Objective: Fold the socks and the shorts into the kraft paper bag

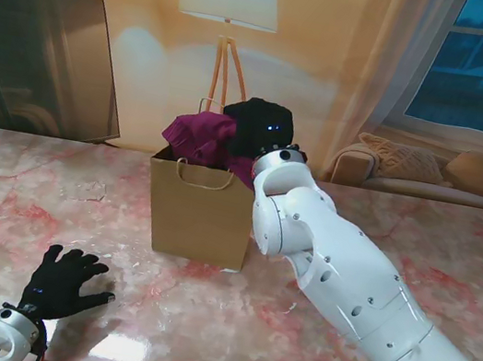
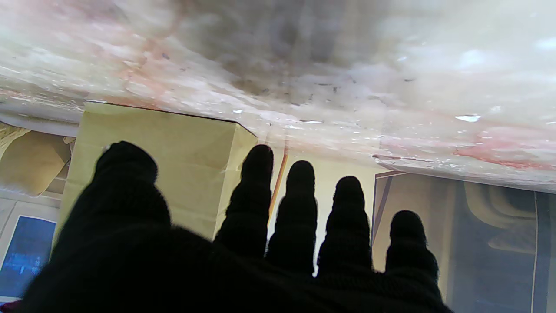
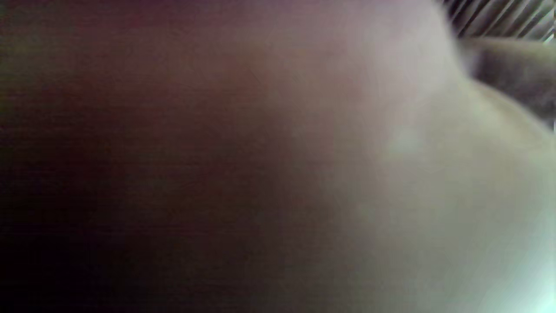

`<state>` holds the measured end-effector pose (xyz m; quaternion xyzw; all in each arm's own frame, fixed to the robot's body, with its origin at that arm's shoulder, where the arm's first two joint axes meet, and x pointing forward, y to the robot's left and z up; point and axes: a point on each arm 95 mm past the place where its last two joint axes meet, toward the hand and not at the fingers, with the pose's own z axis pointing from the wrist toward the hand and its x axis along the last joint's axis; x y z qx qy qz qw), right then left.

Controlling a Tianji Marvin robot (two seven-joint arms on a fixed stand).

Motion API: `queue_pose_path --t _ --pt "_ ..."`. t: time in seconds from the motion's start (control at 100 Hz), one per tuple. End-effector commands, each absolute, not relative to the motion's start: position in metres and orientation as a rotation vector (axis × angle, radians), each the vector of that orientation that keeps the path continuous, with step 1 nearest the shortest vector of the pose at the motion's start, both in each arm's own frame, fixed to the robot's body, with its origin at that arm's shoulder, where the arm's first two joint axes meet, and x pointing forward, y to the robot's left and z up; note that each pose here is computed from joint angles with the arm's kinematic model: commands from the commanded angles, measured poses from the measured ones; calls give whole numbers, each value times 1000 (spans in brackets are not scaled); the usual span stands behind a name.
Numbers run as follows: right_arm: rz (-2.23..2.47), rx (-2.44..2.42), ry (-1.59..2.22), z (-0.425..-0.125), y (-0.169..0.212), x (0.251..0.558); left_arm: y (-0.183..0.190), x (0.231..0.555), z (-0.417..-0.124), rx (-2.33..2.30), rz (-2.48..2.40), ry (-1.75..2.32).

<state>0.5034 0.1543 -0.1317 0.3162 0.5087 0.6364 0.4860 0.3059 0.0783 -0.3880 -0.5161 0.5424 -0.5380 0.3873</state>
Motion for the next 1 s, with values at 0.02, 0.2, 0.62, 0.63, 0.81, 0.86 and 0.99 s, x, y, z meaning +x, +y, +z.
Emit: queue_pose_path --t 0.02,0.2,0.62,0.63,0.81,0.86,0.99 --pt "1535 746 1248 -129 157 501 77 305 -388 -1320 -1379 1380" --pt "1491 730 1240 -134 161 503 77 304 -389 -1321 -1380 1379" --pt "1544 685 1117 -140 175 504 80 303 -389 -1325 -1377 1384" --pt "1543 684 1118 -140 175 504 80 303 -389 -1325 -1377 1384" --pt "1507 667 1145 -142 176 503 81 303 -390 -1326 -1379 1384" --pt "1502 652 1151 -143 177 503 81 303 -390 -1327 -1379 1385" --pt "1506 626 1152 -146 178 504 81 303 -390 -1328 -1379 1387"
